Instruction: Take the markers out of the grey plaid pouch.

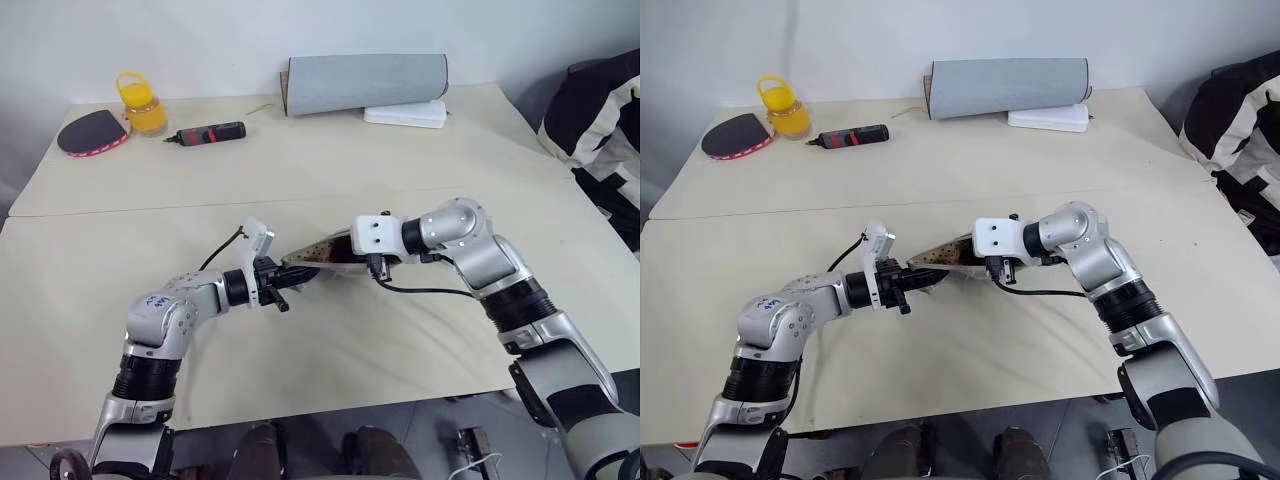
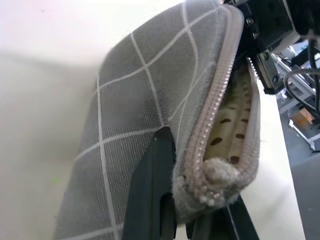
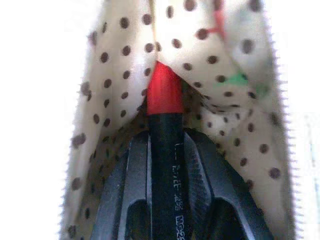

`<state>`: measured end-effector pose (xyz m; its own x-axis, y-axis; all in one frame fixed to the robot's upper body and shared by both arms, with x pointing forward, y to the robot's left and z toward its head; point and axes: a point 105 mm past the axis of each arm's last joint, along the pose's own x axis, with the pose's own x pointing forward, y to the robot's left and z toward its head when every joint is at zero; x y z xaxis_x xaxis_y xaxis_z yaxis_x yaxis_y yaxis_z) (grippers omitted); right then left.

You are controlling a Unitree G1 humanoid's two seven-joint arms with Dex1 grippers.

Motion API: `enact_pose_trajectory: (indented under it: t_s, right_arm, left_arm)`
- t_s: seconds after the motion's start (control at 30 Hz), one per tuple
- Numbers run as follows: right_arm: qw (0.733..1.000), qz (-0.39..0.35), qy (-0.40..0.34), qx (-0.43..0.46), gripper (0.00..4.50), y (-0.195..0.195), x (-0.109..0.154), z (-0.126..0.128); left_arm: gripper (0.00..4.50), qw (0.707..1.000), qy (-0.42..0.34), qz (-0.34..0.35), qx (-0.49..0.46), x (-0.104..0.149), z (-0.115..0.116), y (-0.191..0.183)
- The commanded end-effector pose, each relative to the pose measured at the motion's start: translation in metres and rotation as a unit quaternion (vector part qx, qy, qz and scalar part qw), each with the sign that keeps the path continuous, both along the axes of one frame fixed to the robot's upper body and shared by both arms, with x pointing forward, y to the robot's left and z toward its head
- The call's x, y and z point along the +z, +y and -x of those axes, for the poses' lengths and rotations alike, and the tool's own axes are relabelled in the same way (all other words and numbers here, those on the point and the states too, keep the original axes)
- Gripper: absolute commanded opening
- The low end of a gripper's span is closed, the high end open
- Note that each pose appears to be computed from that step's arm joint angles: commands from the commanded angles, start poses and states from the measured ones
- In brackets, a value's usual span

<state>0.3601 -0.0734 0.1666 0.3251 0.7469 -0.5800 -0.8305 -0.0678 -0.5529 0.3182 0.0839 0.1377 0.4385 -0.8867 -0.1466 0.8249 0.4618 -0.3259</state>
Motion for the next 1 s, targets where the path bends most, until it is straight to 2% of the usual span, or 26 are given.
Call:
enact_pose_trajectory:
  t_s: [0.03,0.23,0.37,0.43,0.57,0.7,0.9,1.0]
  right_arm:
    - [0.999,-0.032,-0.023,-0.013,0.55,-0.013,0.026,0.002]
    - [0.999,-0.038,-0.022,-0.026,0.55,-0.022,0.037,0.007]
    - [0.998,0.019,-0.035,-0.045,0.55,-0.039,0.025,0.002]
    - [0.998,0.023,-0.029,-0.052,0.55,-0.046,0.023,0.0]
    - [0.999,0.002,-0.019,-0.04,0.55,-0.041,0.029,0.004]
    - [0.999,-0.051,0.008,-0.008,0.55,-0.021,0.038,0.015]
    - [0.998,-0.062,0.018,-0.004,0.55,-0.021,0.045,0.02]
    - [0.992,-0.123,0.016,0.016,0.55,-0.005,0.06,0.023]
  left_arm:
    - [0.0,1.0,-0.02,0.003,-0.003,0.007,0.001,-0.005]
    - [0.0,0.999,-0.035,-0.023,-0.02,0.014,0.009,-0.005]
    - [0.0,0.998,-0.049,-0.035,-0.013,0.025,0.004,-0.003]
    - [0.0,0.997,-0.058,-0.047,-0.009,0.026,0.003,0.0]
    - [0.0,0.995,-0.061,-0.073,-0.001,0.02,0.001,0.01]
    - [0.0,0.993,-0.079,-0.087,0.008,0.016,-0.004,0.008]
    - [0.0,0.991,-0.097,-0.093,0.029,0.014,-0.013,0.012]
    - [0.0,0.991,-0.099,-0.092,0.02,0.011,-0.009,0.008]
